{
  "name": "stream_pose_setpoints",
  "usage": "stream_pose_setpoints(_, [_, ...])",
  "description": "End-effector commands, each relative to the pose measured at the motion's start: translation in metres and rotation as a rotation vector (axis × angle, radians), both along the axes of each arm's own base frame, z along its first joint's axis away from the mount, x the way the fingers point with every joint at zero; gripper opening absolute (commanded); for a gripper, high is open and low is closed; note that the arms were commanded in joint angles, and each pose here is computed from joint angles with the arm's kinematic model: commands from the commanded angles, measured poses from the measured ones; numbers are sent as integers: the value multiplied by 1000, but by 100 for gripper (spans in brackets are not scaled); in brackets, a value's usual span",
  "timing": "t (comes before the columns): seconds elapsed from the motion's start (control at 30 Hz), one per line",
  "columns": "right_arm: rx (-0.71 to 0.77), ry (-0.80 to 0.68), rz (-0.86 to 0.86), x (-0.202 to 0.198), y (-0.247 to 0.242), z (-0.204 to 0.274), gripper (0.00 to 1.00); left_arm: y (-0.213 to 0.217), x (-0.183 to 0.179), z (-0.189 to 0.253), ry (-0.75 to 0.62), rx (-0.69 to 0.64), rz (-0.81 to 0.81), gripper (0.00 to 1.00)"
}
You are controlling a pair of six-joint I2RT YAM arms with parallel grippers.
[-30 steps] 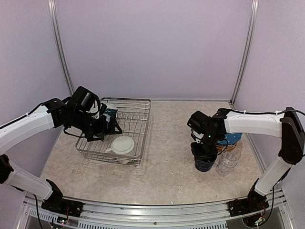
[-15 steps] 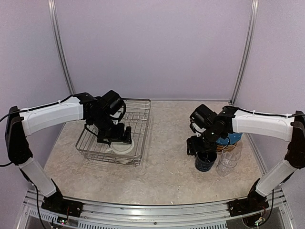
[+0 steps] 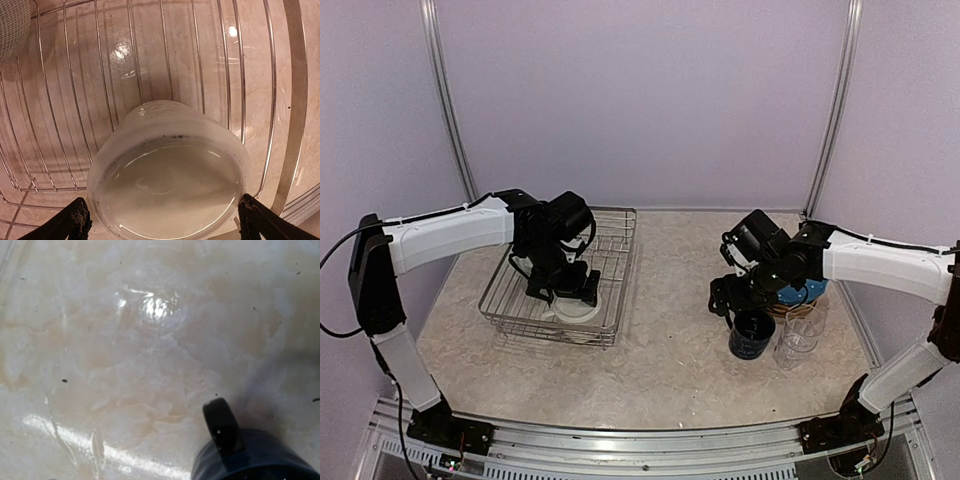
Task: Unload the mixed dishes from the dish rack
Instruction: Adjust the cup on the dish rack.
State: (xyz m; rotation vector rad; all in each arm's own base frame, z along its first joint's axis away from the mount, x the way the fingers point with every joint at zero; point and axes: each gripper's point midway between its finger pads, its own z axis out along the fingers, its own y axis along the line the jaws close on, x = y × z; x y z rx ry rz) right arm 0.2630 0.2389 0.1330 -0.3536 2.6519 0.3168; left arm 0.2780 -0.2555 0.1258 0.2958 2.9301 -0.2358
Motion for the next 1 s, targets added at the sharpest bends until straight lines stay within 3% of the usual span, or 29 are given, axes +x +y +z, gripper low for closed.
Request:
stream_pose_setpoints(0.0, [16, -31, 2, -2, -1, 3, 86, 18, 6, -7, -12, 133, 9, 99])
stream_pose_setpoints(0.17, [20, -36, -8, -3, -3, 7, 87, 24, 20, -25, -3, 124, 60, 97])
stream_pose_setpoints(0.6, [69, -41, -20, -3, 2, 13, 87, 41, 71, -13, -88, -33, 258, 74])
stream_pose_setpoints(0.8, [88, -50, -20, 0, 6, 18, 87, 49, 74, -11, -106, -3, 287, 67])
stream_pose_setpoints(0.9, [93, -50, -22, 0, 6, 18, 87, 49, 67, -3, -109, -32, 286, 67])
stream_pose_setpoints(0.97, [94, -47, -25, -1, 5, 15, 87, 49, 60, 5, -113, -58, 281, 76])
